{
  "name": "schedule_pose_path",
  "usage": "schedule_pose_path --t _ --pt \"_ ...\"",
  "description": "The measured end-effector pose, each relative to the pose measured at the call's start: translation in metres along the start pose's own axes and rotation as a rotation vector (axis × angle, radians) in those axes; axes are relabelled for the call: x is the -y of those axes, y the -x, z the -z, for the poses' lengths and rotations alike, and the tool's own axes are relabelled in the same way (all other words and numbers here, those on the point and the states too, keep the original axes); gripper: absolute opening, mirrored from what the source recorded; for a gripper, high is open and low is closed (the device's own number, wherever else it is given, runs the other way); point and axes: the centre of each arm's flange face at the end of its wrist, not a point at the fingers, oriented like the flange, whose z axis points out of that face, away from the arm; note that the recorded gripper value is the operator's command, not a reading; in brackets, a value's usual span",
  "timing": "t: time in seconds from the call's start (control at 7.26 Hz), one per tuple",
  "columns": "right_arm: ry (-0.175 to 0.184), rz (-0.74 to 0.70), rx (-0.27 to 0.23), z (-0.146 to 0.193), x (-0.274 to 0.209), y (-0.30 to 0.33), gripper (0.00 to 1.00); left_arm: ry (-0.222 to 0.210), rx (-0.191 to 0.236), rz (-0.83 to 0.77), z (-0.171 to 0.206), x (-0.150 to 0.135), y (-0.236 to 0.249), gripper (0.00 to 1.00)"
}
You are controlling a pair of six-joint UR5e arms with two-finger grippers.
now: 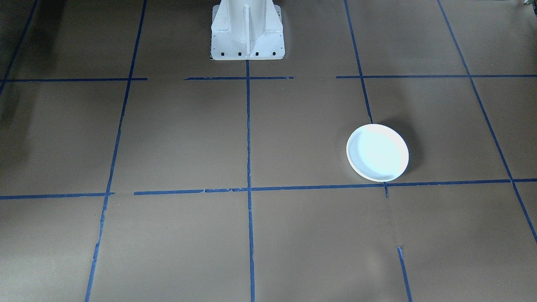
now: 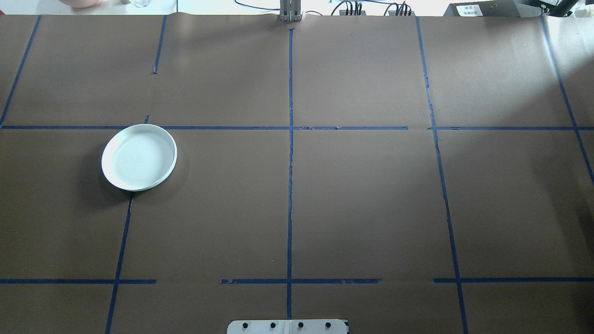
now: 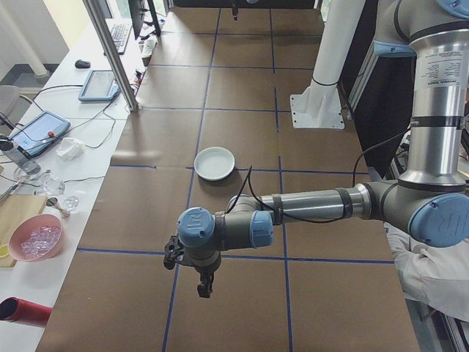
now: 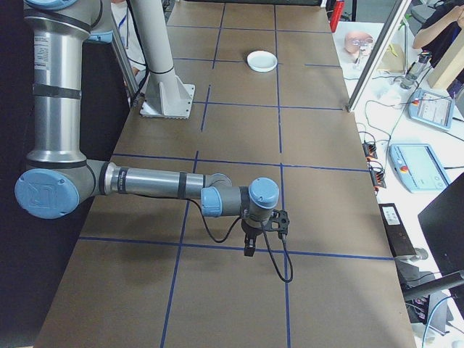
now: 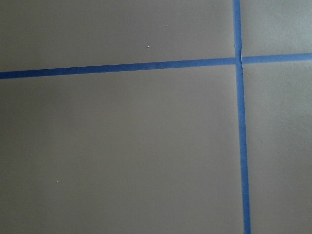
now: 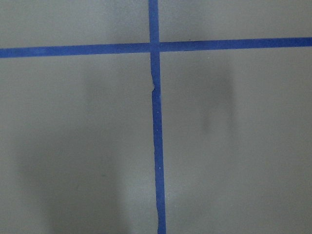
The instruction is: Stack plate in center
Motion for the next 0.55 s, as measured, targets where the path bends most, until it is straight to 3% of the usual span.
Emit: schedule_pose_path --t 0.55 --pt "0.000 0.000 0.000 0.0000 0.0000 0.0000 1.00 -0.006 -0.016 0.039 0.0089 -0.0063 0.0107 1.00"
